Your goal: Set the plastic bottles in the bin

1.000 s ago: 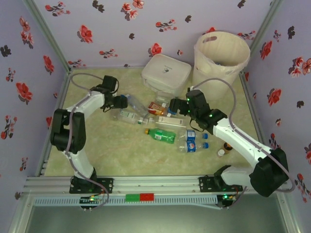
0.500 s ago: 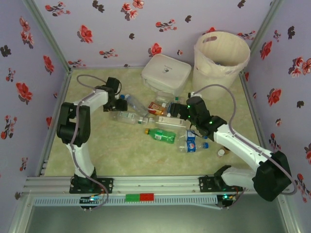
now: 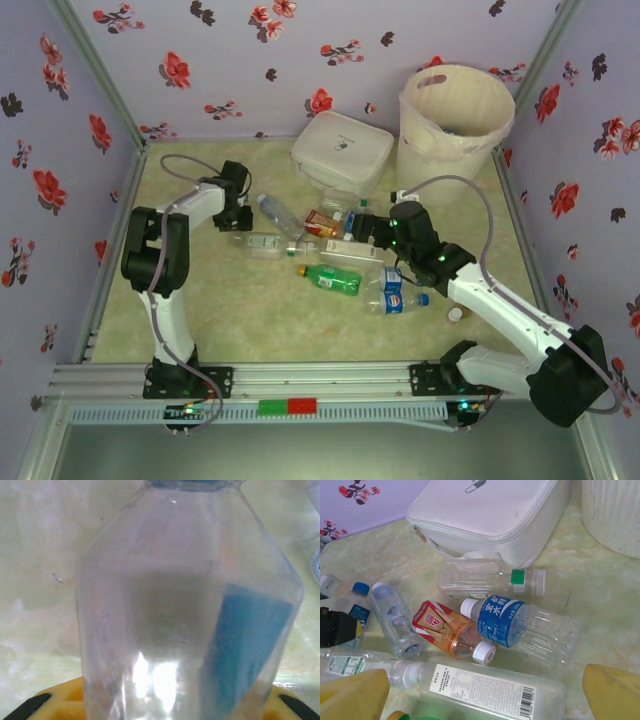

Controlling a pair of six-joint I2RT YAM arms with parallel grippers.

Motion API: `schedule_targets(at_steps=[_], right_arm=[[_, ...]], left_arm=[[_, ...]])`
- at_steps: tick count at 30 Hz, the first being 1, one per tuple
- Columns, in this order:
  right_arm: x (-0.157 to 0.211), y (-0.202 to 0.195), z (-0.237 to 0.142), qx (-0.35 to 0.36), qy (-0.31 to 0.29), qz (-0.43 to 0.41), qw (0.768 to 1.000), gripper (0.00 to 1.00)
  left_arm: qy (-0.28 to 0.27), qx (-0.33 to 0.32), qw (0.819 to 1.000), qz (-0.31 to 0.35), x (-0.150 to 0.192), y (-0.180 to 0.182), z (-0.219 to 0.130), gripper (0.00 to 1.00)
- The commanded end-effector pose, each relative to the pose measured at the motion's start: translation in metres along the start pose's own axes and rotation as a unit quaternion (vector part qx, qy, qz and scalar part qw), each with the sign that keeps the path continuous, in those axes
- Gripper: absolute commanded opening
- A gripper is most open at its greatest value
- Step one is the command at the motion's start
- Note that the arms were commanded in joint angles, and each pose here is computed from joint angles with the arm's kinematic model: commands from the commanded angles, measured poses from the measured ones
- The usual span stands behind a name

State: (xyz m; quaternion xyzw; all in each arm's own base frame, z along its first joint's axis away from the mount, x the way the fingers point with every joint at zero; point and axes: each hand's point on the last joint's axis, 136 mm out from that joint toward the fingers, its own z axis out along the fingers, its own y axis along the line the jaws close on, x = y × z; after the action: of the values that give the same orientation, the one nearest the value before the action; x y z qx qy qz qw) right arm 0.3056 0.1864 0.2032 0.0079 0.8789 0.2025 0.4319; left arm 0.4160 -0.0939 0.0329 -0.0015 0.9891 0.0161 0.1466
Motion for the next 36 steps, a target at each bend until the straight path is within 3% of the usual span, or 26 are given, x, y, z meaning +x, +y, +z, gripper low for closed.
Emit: schedule_targets(at_steps=[1,5,10,14,19,28,31,36], right_arm=[[-0.003,0.019,-0.006,-0.046,0.001,-0.03,0.999,0.99],[-0.011,0.032,-0.01,-0.075,-0.005,-0.042,0.996,1.0],[-0.026,0.048,-0.016,-0.105,-0.02,-0.04,0.993,0.99],[-0.043,0.063,-0.025,-0.133,-0.033,-0.032,0.99,0.97],[-0.076,0.08,-0.04,-0.164,-0.072,-0.028,0.983,0.97],[-0.12,0.112,-0.057,-0.246,-0.093,-0.01,0.965,0.87],[-0.12,0.116,-0.049,-0.257,-0.079,0.0,0.963,0.81],[-0.117,0.105,-0.028,-0.245,-0.074,0.036,0.966,0.79]], left_arm=[[-0.042,-0.012,0.999,-0.011,-0.021,0.009,-0.033,0.34],[-0.089,0.004,0.996,-0.026,-0.032,0.008,-0.071,0.34],[-0.175,0.06,0.982,-0.025,-0.038,-0.012,-0.142,0.33],[-0.226,0.166,0.96,-0.001,-0.03,-0.055,-0.195,0.33],[-0.242,0.287,0.925,0.052,-0.004,-0.118,-0.239,0.33],[-0.264,0.378,0.874,0.153,0.036,-0.199,-0.265,0.33],[-0.27,0.388,0.864,0.172,0.041,-0.213,-0.268,0.33],[-0.288,0.401,0.849,0.189,0.045,-0.228,-0.269,0.35]])
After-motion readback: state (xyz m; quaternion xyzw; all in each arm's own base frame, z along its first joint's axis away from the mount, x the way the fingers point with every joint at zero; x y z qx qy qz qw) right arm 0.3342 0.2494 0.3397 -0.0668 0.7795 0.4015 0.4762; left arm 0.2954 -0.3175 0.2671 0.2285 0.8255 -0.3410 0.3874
